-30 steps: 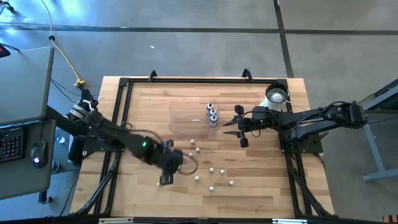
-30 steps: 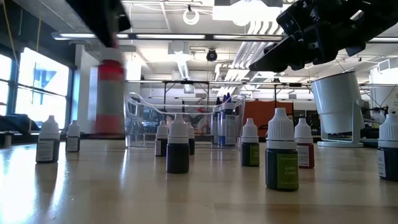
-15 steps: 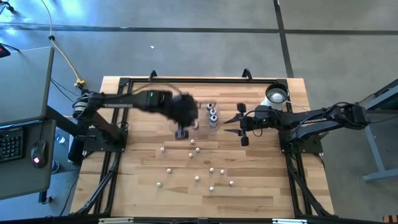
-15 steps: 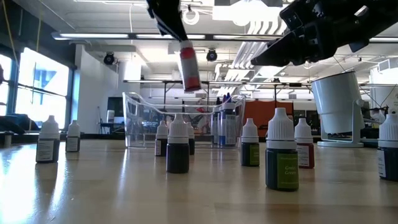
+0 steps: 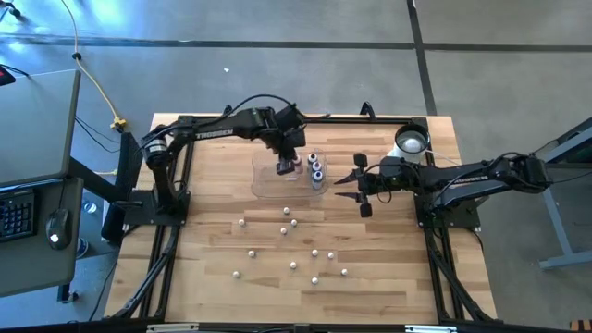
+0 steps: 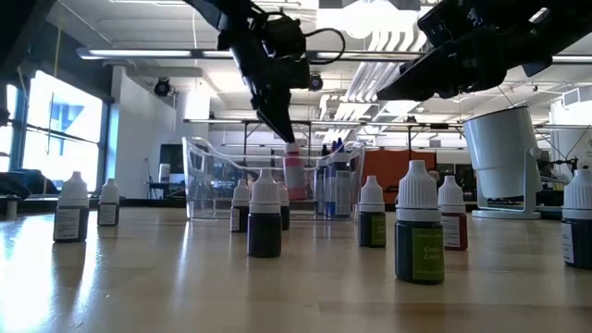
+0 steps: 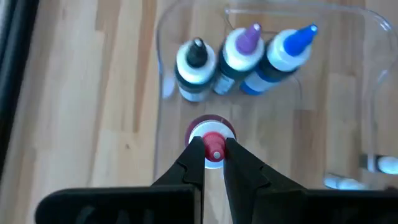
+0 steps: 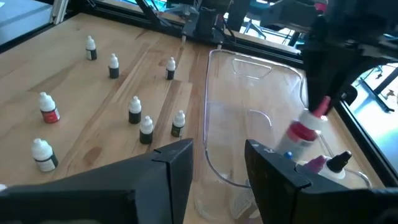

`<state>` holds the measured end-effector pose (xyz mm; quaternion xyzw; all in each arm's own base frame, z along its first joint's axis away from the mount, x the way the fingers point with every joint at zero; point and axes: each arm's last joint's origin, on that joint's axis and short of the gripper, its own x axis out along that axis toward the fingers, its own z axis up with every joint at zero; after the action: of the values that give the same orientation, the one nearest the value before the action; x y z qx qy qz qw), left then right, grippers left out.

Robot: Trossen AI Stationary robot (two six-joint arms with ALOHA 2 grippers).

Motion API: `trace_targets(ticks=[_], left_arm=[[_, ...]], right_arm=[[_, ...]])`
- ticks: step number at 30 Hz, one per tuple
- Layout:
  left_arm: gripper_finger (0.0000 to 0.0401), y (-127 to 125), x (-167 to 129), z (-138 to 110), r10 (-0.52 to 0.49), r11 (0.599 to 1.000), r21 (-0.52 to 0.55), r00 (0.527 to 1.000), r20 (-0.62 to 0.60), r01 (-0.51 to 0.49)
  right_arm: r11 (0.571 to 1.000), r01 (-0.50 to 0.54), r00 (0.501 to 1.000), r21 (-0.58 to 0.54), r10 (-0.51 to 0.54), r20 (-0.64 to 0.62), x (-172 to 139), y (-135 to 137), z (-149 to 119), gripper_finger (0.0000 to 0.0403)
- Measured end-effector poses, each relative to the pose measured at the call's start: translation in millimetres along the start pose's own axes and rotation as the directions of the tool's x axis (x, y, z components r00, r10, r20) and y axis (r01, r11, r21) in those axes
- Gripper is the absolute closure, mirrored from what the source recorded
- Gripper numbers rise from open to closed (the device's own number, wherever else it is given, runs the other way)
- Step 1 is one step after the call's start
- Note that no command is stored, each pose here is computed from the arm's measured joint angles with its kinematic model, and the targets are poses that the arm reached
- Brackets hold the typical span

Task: Pick & Place food coloring
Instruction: Put the large pink food coloring bottle into the transparent bin, then put the small orange food coloring bottle into the transparent bin

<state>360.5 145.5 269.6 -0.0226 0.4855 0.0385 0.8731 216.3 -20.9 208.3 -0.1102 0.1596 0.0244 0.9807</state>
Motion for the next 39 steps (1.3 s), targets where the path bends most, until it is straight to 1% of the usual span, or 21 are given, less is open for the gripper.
trace_targets(ticks=[2, 5, 9, 12, 15, 21, 26, 29, 34, 36, 39], left_arm=[[0.0376, 2, 4, 1, 0.024, 0.999, 0.025, 1.0, 0.002, -0.024], [0.0376, 5, 14, -2, 0.058, 0.997, 0.053, 0.998, -0.037, -0.056], [0.0376, 6, 23, -2, 0.034, 0.997, 0.064, 0.999, -0.042, -0.031], [0.0373, 7, 24, -1, 0.033, 0.997, 0.069, 0.999, -0.036, -0.031], [0.0361, 5, 26, 1, 0.034, 0.997, 0.076, 0.999, -0.017, -0.033], [0.032, 5, 26, 0, 0.067, 0.994, 0.087, 0.997, -0.028, -0.064], [0.0305, 3, 26, 2, 0.072, 0.99, 0.12, 0.997, -0.016, -0.07], [0.0303, 3, 20, 6, 0.089, 0.989, 0.12, 0.995, -0.034, -0.084], [0.0302, 2, -2, 18, 0.086, 0.99, 0.12, 0.995, -0.047, -0.08], [0.0302, 0, -13, 25, 0.086, 0.989, 0.124, 0.995, -0.048, -0.079], [0.0302, -5, -38, 34, 0.068, 0.988, 0.144, 0.995, -0.076, -0.057]], right_arm=[[1.0, -0.003, 1.0, 0.001, 0.003, -0.009, 0, 0, -1, 0.0265], [1.0, -0.004, 1.0, 0.003, 0.004, -0.014, 0, 0, -1, 0.0265], [1.0, -0.004, 1.0, 0.004, 0.004, -0.013, 0, 0, -1, 0.0265], [1.0, -0.004, 1.0, 0.004, 0.004, -0.014, 0, 0, -1, 0.0265], [1.0, -0.004, 1.0, 0.005, 0.004, -0.016, 0, 0, -2, 0.0265], [1.0, -0.006, 1.0, 0.006, 0.006, -0.024, 0, 1, -2, 0.0265], [1.0, -0.009, 0.999, 0.007, 0.009, -0.035, 0, 1, -3, 0.0265], [1.0, -0.009, 0.999, 0.007, 0.009, -0.035, 0, 1, -3, 0.0265], [1.0, -0.009, 0.999, 0.007, 0.01, -0.035, 0, 1, -3, 0.0265], [1.0, -0.009, 0.999, 0.007, 0.009, -0.035, 0, 1, -3, 0.0265], [0.999, -0.009, 0.999, 0.032, 0.01, -0.035, 0, 1, -3, 0.0265]])
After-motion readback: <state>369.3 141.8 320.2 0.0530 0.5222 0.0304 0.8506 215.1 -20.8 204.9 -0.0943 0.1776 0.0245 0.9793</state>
